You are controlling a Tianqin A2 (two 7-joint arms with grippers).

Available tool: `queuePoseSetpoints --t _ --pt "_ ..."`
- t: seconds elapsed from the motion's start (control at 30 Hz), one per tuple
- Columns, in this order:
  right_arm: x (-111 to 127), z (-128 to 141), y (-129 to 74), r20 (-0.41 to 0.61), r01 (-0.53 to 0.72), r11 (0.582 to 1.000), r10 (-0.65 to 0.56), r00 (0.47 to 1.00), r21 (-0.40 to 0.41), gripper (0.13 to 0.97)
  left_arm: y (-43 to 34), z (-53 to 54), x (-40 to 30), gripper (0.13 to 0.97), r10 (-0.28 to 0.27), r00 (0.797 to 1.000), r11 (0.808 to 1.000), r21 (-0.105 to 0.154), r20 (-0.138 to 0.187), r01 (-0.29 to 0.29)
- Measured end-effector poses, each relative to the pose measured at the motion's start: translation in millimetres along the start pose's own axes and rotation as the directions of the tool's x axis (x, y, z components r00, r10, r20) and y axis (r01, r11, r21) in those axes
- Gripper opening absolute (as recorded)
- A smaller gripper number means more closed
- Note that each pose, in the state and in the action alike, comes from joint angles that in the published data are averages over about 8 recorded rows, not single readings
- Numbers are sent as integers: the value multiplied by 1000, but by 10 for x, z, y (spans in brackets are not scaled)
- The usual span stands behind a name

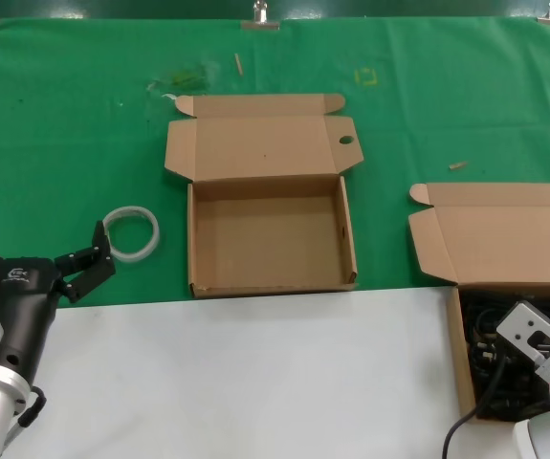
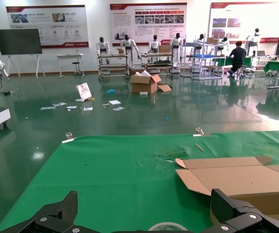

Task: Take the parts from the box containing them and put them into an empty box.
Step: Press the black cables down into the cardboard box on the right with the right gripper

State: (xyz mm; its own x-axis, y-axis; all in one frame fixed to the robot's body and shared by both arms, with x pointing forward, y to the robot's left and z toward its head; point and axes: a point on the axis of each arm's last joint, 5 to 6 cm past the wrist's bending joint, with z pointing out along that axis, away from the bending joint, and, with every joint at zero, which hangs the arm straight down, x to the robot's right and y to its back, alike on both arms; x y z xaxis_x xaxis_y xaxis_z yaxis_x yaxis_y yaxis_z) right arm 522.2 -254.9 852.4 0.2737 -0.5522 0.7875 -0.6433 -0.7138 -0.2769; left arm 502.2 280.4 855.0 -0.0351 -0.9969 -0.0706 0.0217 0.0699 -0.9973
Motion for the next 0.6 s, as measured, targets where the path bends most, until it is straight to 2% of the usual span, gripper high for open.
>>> queuePoseSetpoints --t 0.13,0.43,0.6 --pt "-12 20 3 -7 4 1000 -4 1000 3 947 0 0 0 966 0 1000 1000 0 0 0" --pt "-28 55 -15 -23 17 1000 -17 1000 7 864 0 0 0 966 0 1000 1000 0 0 0" --pt "-27 71 -32 -25 16 1000 -16 1000 11 771 0 0 0 966 0 1000 1000 0 0 0"
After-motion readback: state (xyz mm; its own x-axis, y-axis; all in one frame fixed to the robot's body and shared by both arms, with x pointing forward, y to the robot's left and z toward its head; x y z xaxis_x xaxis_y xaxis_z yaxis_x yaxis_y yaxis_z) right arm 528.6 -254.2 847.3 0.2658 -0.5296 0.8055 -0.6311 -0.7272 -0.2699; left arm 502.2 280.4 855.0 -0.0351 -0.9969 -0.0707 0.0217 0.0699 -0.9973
